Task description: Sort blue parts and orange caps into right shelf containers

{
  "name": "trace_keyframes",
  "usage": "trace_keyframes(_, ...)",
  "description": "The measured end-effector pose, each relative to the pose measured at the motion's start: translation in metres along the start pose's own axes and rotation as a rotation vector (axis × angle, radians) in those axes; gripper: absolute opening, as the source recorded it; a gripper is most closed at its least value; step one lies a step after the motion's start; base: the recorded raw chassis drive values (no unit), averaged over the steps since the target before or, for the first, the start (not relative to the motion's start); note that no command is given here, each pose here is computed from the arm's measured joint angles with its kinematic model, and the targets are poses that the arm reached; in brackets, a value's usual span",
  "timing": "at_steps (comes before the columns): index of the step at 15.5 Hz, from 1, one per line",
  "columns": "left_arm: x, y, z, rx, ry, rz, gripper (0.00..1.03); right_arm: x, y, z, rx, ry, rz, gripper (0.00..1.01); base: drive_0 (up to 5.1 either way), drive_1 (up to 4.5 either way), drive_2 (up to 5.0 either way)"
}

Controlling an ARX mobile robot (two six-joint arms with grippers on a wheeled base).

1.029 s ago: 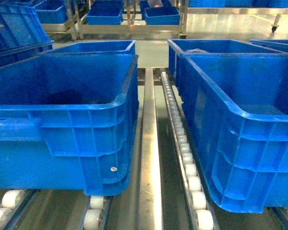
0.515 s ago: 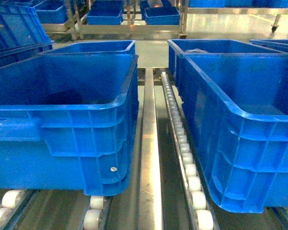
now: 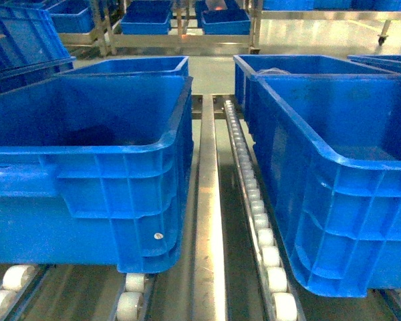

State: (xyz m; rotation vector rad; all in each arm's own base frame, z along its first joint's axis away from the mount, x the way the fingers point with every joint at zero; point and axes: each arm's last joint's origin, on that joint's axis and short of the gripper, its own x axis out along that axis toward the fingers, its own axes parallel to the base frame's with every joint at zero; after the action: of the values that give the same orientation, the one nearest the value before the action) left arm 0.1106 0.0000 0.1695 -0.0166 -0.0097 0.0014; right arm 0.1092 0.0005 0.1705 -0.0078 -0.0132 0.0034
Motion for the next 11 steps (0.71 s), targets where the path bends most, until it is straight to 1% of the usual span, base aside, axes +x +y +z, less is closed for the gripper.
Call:
trace_keyframes(1,-0.001,0.0,0.0,0.0,-0.002,0.0,0.02,-0.001,0.0,0.0,0.0,0.0,0.0,0.01,0.0,0.0,0.0)
trace_keyframes(2,-0.002,0.0,0.0,0.0,-0.001,0.0,0.02,-0.006,0.0,-0.004,0.0,0.037,0.0,0.01,0.0,0.0,0.0)
trace_keyframes(3,-0.007,0.0,-0.003,0.0,0.027,0.001,0.02,-0.012,0.0,-0.003,0.0,0.006,0.002,0.01,0.0,0.0,0.0)
trace_keyframes(4,-0.013,0.0,-0.005,0.002,0.029,0.0,0.02,-0.012,0.0,-0.002,0.0,0.0,0.001,0.01,0.0,0.0,0.0)
trace_keyframes(5,-0.013,0.0,0.0,0.002,-0.005,0.001,0.02,-0.012,0.0,-0.004,0.0,0.015,0.002,0.01,0.0,0.0,0.0)
trace_keyframes(6,-0.013,0.0,-0.004,0.002,0.018,0.003,0.02,-0.012,0.0,-0.003,0.0,0.008,0.001,0.01,0.0,0.0,0.0)
trace_keyframes(8,-0.013,0.0,-0.004,0.002,0.014,-0.001,0.02,-0.012,0.0,-0.003,0.0,0.01,0.002,0.01,0.0,0.0,0.0)
trace_keyframes(9,-0.013,0.0,-0.004,0.002,0.014,-0.001,0.14,-0.012,0.0,-0.003,0.0,0.011,0.002,0.12,0.0,0.0,0.0)
trace_keyframes(11,-0.013,0.0,-0.004,0.003,0.014,-0.001,0.41,-0.012,0.0,-0.003,0.0,0.01,0.002,0.4,0.0,0.0,0.0)
